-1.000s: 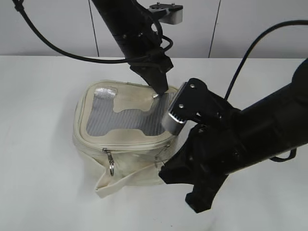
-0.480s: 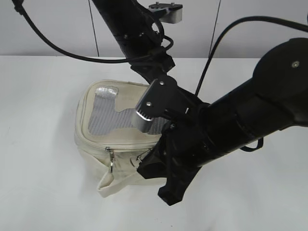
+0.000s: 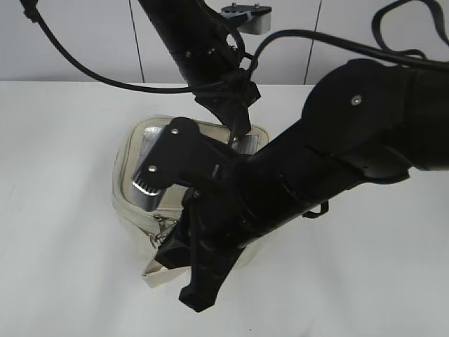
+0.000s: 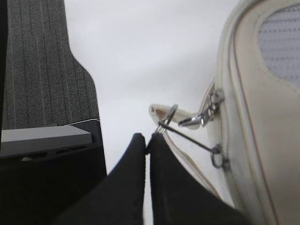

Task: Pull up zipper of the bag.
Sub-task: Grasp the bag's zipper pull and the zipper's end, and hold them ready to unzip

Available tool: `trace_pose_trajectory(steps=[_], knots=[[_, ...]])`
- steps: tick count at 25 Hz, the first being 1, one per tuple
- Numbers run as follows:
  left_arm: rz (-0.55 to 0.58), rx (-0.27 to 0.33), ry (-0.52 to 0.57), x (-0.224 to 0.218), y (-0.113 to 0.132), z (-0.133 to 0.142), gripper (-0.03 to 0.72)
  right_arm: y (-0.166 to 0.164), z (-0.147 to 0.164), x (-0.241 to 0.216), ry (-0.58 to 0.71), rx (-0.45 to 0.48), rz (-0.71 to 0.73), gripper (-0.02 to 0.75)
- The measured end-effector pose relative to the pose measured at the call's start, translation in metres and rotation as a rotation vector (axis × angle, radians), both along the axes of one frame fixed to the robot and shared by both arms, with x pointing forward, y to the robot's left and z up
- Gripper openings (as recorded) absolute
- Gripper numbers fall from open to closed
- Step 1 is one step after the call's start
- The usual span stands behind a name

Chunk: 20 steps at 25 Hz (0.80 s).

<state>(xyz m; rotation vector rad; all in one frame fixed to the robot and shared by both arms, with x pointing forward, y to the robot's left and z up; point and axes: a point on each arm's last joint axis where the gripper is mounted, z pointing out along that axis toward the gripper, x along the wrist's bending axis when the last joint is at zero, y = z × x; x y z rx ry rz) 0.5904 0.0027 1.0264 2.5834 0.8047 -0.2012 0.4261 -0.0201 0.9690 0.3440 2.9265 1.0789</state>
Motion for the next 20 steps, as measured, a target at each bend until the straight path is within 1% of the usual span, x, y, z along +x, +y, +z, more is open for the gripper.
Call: trace_pose_trajectory(steps=[5,9,13,16,18,20], knots=[[0.0,0.002,0.002,0.0,0.0,0.0,0.042,0.021,0.005,0.004,-0.033,0.014,0.047,0.008],[-0.006,0.009,0.016,-0.002,0.001,0.0,0.042,0.033,0.008,0.01,-0.036,0.015,0.09,0.008],[-0.008,0.011,0.02,-0.002,0.001,0.0,0.042,0.036,0.007,0.011,-0.022,0.007,0.104,0.008],[-0.008,0.01,0.02,-0.002,0.001,0.0,0.042,0.035,0.007,0.01,0.013,-0.007,0.074,0.013],[-0.005,0.005,0.015,-0.002,0.0,0.0,0.042,0.034,0.006,0.009,0.046,-0.035,0.045,0.043],[0.008,-0.006,-0.002,0.0,-0.001,0.0,0.042,0.033,0.007,0.004,0.076,-0.08,0.022,0.118]])
